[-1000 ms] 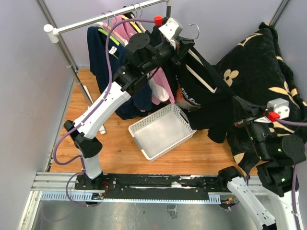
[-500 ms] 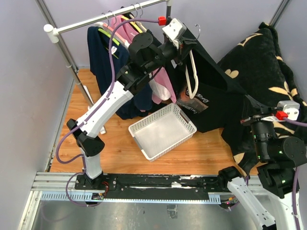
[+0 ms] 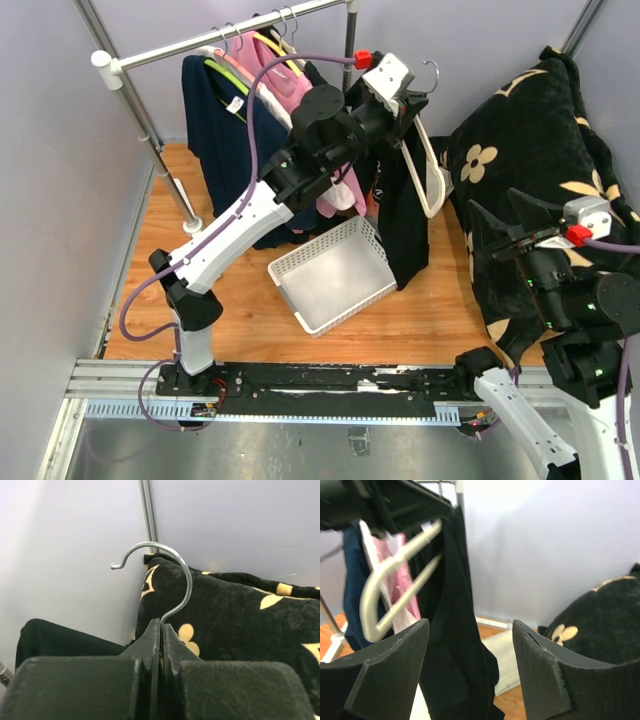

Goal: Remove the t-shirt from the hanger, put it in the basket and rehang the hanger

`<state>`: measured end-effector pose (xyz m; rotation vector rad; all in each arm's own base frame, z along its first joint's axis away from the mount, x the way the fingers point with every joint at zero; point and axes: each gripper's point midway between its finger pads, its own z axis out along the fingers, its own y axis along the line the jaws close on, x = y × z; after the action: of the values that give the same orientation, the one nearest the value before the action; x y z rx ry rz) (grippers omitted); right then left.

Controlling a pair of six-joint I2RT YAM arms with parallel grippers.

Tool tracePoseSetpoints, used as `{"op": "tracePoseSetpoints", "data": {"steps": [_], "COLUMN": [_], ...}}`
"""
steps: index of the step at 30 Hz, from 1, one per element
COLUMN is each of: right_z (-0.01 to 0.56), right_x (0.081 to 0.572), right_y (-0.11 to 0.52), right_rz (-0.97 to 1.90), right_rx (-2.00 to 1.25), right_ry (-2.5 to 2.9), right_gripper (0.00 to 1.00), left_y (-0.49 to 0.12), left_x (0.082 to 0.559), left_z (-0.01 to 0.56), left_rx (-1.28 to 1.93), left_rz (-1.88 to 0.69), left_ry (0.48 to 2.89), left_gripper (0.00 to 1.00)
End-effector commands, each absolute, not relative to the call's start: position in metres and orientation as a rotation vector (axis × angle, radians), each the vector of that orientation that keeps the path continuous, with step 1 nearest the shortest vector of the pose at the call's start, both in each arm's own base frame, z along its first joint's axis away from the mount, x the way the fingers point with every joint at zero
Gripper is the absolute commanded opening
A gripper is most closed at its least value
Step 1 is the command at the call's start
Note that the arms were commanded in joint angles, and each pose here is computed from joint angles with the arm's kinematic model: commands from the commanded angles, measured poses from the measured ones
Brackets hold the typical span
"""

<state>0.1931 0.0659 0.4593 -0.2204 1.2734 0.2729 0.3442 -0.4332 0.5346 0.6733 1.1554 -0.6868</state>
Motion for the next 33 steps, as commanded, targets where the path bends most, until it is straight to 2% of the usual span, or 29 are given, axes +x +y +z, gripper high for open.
{"op": "tracePoseSetpoints", "data": {"steps": [1,9,23,33], "right_z": [0.492,0.512,0.485,0.467], "right_x": [0.165,0.155,0.206,0.223], "right_y": [0.083,0.098,0.105,0.109], "right_rz": [0.363,0.465,0.476,0.483], "right_rx": [-0.332,-0.376,-0.280,-0.249], "right_ry": [1.174,1.144,1.307,1.372], "right_gripper": [0.70,0.72,0.71,0.58], "left_y": [-0.435,-0.444,-0.454,-0.457], "left_x": [0.352,0.354,0.328,0.317], "left_z": [0.548,0.540,0.545,0.547], "left_rx": [0.605,0.581,0.558,0.550], "left_rz": [-0.628,-0.576,-0.565,-0.551], "left_ry": [1.105,1.132,1.114,1.107], "left_gripper": [0.00,0.01,0.01,0.01]}}
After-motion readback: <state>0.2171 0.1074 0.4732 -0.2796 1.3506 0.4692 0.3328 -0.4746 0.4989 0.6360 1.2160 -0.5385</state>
